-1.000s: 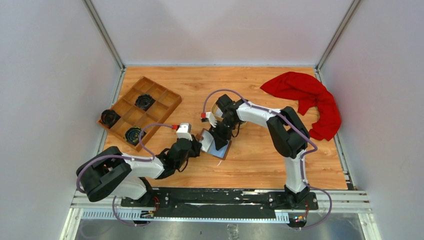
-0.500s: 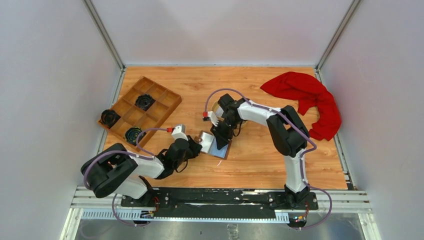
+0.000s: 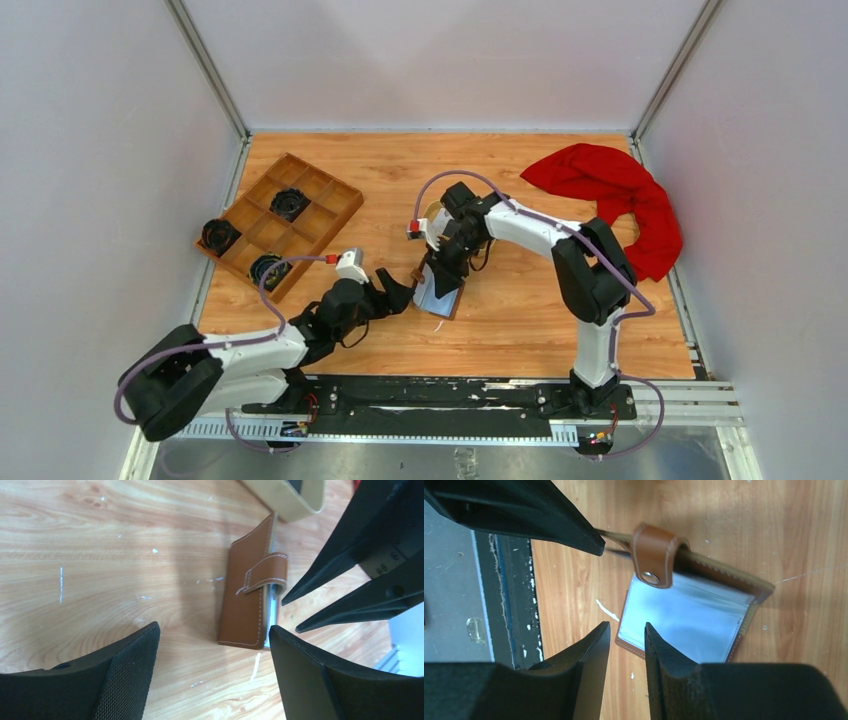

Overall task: Put the credit cards into the card holder
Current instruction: Open the card holder at the center of the board.

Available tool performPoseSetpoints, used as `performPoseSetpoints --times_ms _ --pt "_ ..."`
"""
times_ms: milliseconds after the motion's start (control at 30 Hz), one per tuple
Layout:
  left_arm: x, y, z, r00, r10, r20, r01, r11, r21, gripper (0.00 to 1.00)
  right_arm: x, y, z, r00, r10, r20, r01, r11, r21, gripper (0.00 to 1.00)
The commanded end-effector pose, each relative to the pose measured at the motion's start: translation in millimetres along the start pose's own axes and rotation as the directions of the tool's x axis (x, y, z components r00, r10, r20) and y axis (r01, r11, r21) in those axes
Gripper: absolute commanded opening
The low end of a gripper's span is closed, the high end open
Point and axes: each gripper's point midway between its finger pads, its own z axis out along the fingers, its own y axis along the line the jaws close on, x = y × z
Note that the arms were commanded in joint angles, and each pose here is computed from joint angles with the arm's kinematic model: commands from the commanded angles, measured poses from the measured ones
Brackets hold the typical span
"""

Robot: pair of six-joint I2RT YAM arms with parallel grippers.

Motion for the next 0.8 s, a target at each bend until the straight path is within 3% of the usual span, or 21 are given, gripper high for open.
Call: performPoseSetpoints --times_ms 0,300,533,667,767 --pt "-7 -6 -14 0.997 0.072 0.022 -0.073 0.996 0.054 0.87 -14 28 -18 0.996 -0.065 0.057 0.068 0.996 -0.055 0.36" --pt "-38 -48 -45 0.965 0.199 0.168 -0.238 0.936 0.260 1.00 -15 37 -29 0.991 -0.121 0.063 0.125 0.990 -0.063 0.36" --pt "-62 -76 -70 0.925 0.290 0.246 -0.360 0.875 0.324 1.00 -17 35 -44 0.989 -0.121 0.083 0.126 0.991 -0.052 0.36" --pt "-77 -83 -78 0.875 0.431 0.219 -0.480 0.833 0.275 1.00 -28 29 -78 0.979 -0.144 0.144 0.141 0.990 0.025 0.36" --pt "-89 -79 -79 0.825 0.547 0.141 -0.564 0.800 0.203 1.00 -34 15 -112 0.969 -0.157 0.190 0.133 0.982 0.133 0.37"
